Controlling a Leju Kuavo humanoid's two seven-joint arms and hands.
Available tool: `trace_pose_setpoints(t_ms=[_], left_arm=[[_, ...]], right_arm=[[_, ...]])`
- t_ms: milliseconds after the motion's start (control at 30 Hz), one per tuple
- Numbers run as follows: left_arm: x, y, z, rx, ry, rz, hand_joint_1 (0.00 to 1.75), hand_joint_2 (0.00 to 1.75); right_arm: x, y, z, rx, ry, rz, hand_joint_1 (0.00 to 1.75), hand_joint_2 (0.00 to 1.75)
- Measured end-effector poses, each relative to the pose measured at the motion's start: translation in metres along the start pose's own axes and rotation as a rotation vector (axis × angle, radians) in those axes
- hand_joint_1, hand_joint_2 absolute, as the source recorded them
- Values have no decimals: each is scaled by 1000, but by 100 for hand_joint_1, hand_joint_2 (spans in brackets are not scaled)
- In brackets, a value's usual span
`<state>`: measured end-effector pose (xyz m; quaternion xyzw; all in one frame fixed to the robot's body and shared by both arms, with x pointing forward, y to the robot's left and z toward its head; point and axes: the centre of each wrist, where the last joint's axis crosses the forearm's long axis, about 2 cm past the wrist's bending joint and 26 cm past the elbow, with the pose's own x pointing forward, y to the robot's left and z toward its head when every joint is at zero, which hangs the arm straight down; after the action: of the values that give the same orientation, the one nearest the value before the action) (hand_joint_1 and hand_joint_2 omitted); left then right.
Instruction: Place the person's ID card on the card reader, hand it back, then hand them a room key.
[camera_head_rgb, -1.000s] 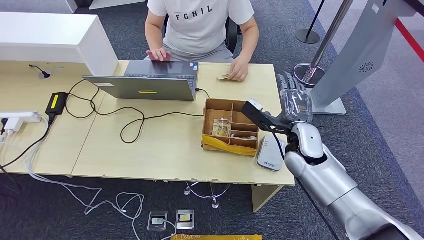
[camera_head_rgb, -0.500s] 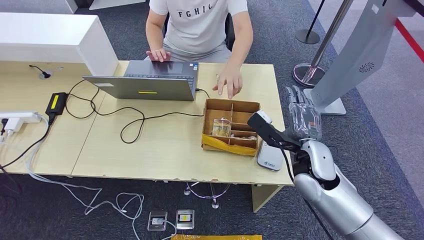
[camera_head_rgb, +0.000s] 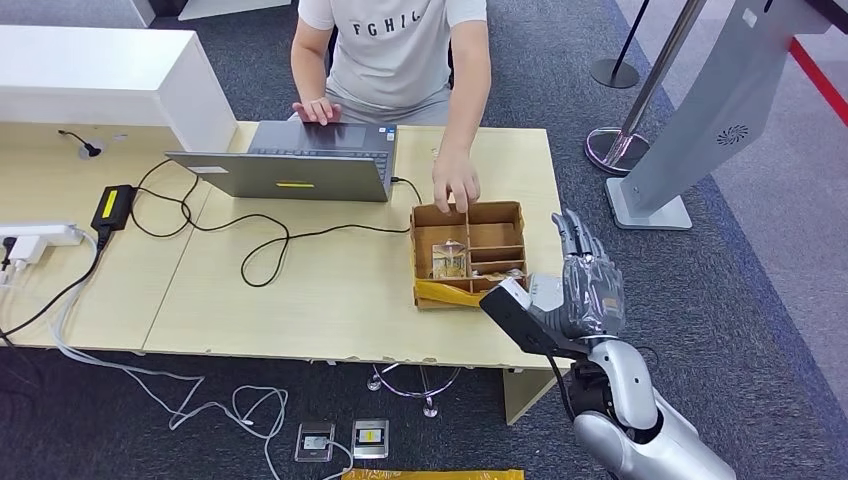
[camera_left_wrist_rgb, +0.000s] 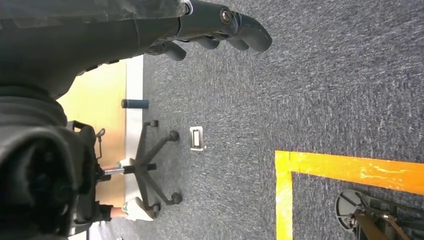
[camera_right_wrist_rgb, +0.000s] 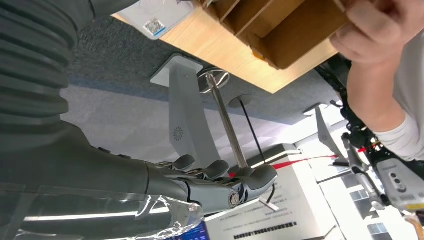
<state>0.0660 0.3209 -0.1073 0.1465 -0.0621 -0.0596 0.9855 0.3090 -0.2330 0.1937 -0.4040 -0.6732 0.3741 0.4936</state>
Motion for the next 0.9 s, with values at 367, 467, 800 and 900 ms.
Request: trace_pose_setpoints(t_ms=[367, 467, 800, 900], left_arm=[[1, -3, 1, -2, -2, -5, 0, 0], [1, -4, 1, 0, -1, -2, 0, 0], [1, -6, 2, -3, 13, 8, 0, 0], [1, -6, 2, -4, 15, 8, 0, 0]], right_arm=[[12, 23, 12, 45, -34, -2, 0, 175], [14, 28, 12, 51, -50, 10, 0, 175], [28, 57, 9, 77, -91, 99, 0, 175], [31, 63, 6, 70, -107, 141, 0, 175]])
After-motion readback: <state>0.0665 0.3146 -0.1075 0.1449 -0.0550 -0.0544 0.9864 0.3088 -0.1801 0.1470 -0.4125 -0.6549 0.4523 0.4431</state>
